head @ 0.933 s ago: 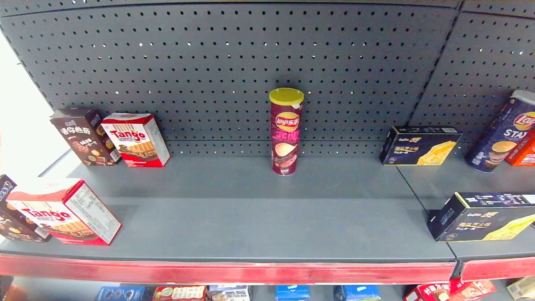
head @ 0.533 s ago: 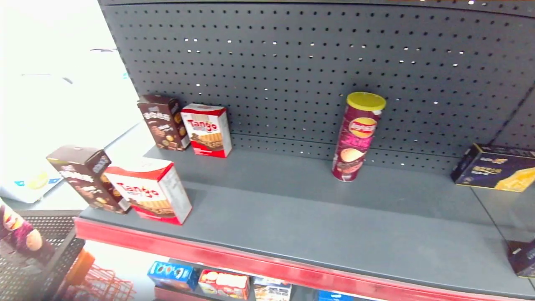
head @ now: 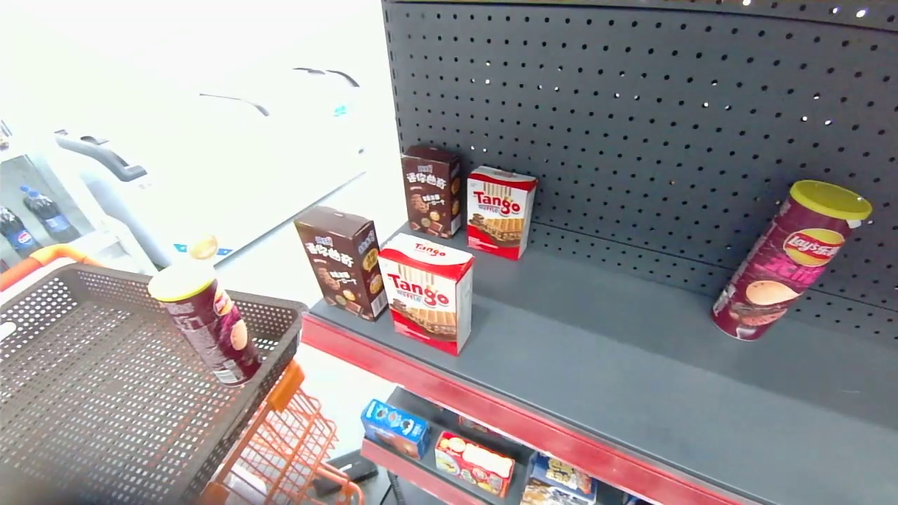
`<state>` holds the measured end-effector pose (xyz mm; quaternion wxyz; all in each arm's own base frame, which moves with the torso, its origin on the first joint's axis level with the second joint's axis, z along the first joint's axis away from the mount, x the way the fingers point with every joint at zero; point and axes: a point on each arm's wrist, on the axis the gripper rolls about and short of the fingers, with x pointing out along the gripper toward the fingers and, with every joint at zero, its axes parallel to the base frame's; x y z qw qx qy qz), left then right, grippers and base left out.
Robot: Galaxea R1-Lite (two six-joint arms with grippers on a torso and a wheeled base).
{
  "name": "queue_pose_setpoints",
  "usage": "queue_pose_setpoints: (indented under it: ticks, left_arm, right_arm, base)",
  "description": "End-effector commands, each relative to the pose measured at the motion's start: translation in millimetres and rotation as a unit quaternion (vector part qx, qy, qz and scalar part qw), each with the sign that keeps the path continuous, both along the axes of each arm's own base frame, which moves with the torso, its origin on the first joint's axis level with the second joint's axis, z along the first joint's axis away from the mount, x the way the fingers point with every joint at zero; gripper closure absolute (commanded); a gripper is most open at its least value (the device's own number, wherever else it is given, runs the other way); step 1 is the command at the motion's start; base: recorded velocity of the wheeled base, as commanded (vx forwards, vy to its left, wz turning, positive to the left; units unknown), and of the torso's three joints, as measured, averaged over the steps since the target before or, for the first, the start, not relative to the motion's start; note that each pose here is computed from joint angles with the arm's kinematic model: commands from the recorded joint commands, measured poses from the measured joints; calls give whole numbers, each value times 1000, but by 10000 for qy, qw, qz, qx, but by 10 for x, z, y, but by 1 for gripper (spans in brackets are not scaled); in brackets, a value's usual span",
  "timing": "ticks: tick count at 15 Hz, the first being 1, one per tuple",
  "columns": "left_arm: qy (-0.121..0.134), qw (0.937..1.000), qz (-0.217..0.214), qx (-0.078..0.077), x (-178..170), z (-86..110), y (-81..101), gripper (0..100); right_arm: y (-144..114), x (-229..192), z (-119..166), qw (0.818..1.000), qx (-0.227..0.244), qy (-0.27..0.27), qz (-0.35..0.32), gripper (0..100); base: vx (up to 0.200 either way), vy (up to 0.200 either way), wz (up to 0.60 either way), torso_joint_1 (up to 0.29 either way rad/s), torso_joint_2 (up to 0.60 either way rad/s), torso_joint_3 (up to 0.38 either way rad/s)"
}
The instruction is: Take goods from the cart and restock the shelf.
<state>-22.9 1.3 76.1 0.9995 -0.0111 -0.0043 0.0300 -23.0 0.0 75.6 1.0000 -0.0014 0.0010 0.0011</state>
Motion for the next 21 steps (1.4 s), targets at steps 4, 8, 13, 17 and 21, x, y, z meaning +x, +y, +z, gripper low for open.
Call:
queue_pose_setpoints:
  ticks: [4,8,13,17,21]
  left_arm:
    - [1,10000,-1,2,1,1,0,0]
    - [1,10000,-1,2,1,1,0,0]
    - [-10,9992,384,121,-3,11,16,0]
    - [62,9985,369,390,24,359,5,0]
    - [1087,9934,356,99,365,709,8,0]
  right_arm:
    - [0,1,-1,10000,-2,6,-3,0]
    - [0,1,-1,10000,-2,6,5,0]
    - [0,-1,3,10000,-1,-2,12,0]
    - [0,1,-1,10000,-2,6,5,0]
    - [0,-1,3,10000,-1,-2,12,0]
  base:
    - [0,0,0,0,0,0]
    - [0,0,0,0,0,0]
    - [0,0,0,0,0,0]
    - [0,0,0,0,0,0]
    - [0,0,0,0,0,0]
